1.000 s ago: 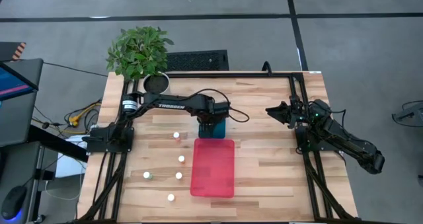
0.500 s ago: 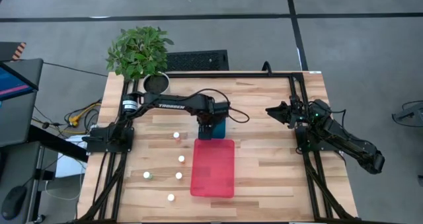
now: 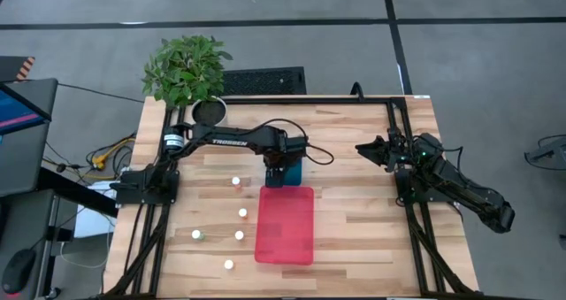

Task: Pick and place medicine bottles into bin by pill shape (circle, oval)
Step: Put the large orange capsule bottle into the blue bin, then put the small orange capsule bottle into the blue bin

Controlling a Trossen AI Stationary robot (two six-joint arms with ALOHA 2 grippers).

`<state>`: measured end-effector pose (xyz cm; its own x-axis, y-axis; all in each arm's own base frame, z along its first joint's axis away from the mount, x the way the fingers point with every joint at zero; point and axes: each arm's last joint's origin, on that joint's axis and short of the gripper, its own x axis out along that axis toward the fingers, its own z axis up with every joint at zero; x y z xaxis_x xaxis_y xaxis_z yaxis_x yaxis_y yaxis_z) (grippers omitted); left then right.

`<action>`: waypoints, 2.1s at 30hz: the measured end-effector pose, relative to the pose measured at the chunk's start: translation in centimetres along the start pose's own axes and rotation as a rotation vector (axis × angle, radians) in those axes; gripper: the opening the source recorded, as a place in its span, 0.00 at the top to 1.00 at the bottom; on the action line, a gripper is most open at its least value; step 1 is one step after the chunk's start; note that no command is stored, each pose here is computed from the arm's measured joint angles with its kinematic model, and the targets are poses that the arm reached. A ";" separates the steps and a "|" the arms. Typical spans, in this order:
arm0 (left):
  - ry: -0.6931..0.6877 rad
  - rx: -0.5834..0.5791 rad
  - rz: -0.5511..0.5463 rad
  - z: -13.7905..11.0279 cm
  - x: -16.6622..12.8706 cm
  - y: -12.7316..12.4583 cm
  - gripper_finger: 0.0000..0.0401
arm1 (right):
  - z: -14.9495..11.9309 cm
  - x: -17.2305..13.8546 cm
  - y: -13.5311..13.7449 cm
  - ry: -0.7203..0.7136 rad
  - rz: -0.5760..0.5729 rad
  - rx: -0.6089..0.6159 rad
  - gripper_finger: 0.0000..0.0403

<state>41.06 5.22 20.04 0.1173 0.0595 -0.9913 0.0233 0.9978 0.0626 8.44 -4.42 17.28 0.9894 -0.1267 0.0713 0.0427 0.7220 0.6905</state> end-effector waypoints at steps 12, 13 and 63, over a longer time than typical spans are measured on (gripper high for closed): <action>0.015 -0.031 0.021 0.1 -1.0 0.1 0.19 | 0.0 0.0 0.0 0.000 0.000 0.000 0.49; 0.015 -0.033 0.022 0.2 -1.3 0.1 0.19 | 0.0 0.0 0.0 0.000 0.000 0.000 0.49; -0.041 -0.265 0.048 -10.9 -4.8 -15.7 0.20 | 0.0 0.0 0.0 0.002 -0.002 0.003 0.49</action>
<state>29.33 -10.41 22.55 0.1525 0.1112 -0.9820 -0.2435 0.9672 0.0717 8.44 -4.42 17.25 0.9896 -0.1266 0.0682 0.0443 0.7194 0.6932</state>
